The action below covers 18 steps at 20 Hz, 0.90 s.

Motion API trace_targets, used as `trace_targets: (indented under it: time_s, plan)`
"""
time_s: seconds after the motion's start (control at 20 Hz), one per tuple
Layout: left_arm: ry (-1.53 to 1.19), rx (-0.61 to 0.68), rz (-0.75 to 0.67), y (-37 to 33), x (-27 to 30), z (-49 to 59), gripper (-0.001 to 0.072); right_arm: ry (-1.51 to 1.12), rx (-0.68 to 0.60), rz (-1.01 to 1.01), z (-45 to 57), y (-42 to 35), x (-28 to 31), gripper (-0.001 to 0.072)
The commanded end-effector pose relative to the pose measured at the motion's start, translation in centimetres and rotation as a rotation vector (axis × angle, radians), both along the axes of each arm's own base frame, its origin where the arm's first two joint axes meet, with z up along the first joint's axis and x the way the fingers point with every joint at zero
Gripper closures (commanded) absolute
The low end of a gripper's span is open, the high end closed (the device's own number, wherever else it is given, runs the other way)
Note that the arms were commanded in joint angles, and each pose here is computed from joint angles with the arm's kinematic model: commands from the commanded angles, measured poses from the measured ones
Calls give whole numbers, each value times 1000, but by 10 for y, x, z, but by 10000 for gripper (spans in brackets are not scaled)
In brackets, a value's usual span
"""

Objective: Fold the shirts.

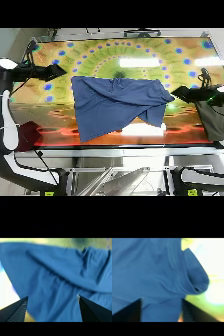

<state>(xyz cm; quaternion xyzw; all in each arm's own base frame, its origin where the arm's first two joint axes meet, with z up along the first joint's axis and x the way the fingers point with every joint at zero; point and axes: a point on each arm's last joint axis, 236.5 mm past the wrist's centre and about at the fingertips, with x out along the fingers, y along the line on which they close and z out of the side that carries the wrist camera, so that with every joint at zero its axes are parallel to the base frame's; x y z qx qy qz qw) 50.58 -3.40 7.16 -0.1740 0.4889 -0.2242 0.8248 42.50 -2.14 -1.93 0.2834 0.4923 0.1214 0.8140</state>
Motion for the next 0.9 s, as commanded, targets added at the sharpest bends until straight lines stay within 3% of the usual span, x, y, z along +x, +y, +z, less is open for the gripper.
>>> trace_targets:
  time_s: [0.0, 0.25, 0.5, 0.65, 0.75, 0.85]
  plan:
    - [357, 60, 5, 23, -82, -26, 12, 148, -20, 40, -18, -15, -43, 372]
    - [595, 32, -29, -18, -180, -87, 12, 237, -3, 43, -70, 5, -72, 372]
    - [709, 38, -5, -49, -263, -149, 13, 224, 82, 32, -71, 22, -62, 372]
    - [711, 37, 29, -66, -277, -178, 12, 221, 86, 28, -71, 22, -61, 372]
    - [665, -36, 86, -90, -261, -190, 12, 221, 86, 30, -71, 23, -61, 372]
    - [658, -47, 43, -110, -258, -201, 12, 222, 85, 36, -71, 25, -61, 372]
